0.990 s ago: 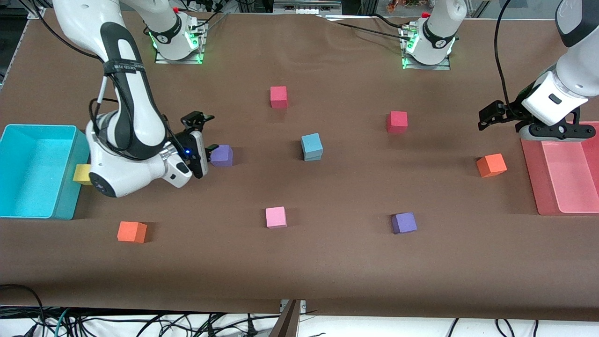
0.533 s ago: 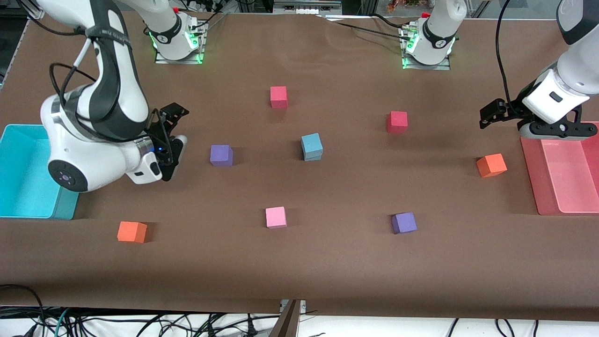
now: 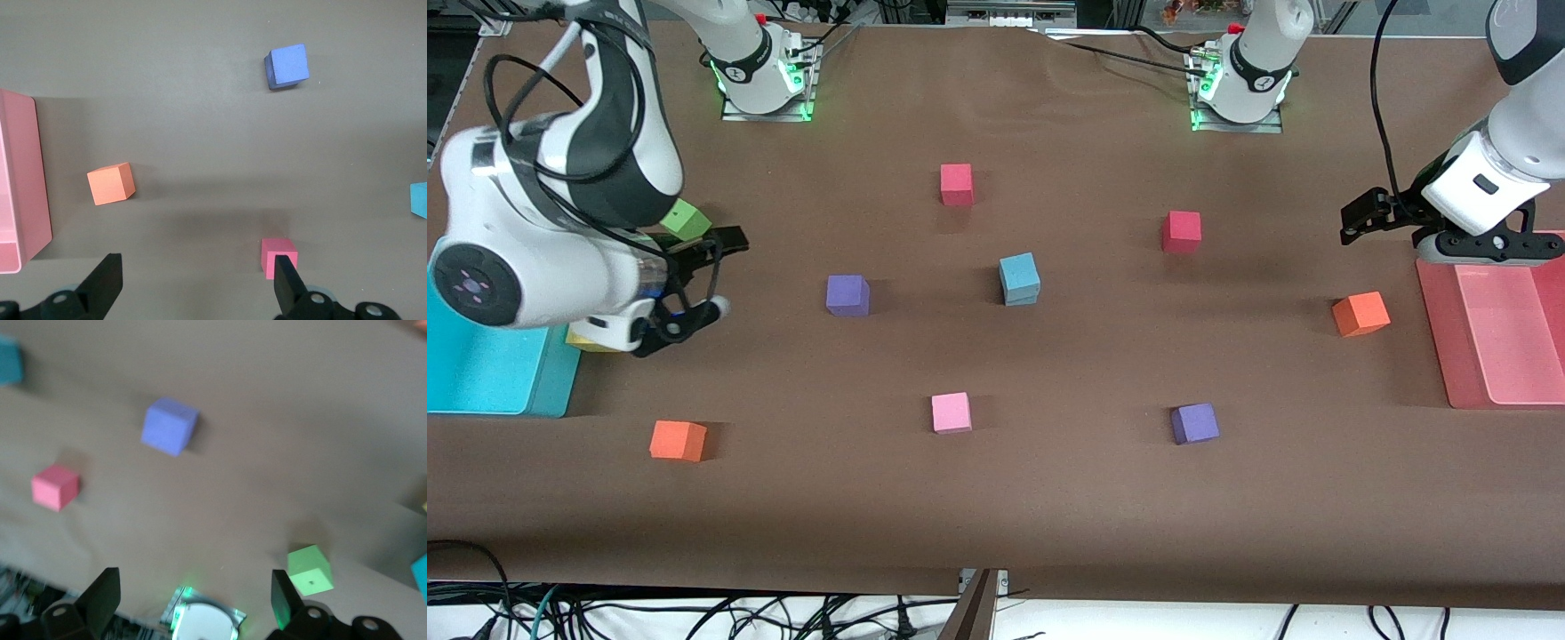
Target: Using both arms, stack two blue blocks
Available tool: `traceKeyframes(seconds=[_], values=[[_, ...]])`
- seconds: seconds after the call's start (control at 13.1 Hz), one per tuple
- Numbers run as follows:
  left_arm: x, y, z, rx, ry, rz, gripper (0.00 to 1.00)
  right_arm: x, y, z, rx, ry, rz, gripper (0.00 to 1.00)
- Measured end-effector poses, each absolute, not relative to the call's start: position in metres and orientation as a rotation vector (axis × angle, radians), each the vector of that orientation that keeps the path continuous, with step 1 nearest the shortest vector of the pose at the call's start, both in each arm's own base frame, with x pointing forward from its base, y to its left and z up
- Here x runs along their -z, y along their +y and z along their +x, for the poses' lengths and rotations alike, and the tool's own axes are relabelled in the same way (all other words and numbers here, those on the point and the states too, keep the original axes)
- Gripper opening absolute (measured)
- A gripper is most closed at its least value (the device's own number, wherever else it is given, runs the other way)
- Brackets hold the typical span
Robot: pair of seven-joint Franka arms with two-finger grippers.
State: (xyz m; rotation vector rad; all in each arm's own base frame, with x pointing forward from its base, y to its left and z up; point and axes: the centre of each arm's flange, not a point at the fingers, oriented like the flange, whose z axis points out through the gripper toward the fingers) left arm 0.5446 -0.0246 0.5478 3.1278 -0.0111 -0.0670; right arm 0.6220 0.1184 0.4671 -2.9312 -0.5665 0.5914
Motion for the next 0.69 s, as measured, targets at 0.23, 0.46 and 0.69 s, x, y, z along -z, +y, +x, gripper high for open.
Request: traceKeyframes(seconds=[0.23, 0.46, 0.69], values=[[-0.548, -0.022, 0.545, 0.067, -0.003, 3.128, 1.0, -0.478, 0.062, 0.609, -0.517, -0.462, -3.033, 1.0], [-0.55, -0.016, 0.545, 0.062, 0.013, 3.127, 1.0, -0.5, -0.001, 0.603, -0.432, -0.331, -3.086, 1.0], [-0.552, -0.011, 0.546, 0.054, 0.025, 3.127, 1.0, -0.522, -0.037, 0.597, -0.237, -0.242, -3.116, 1.0]])
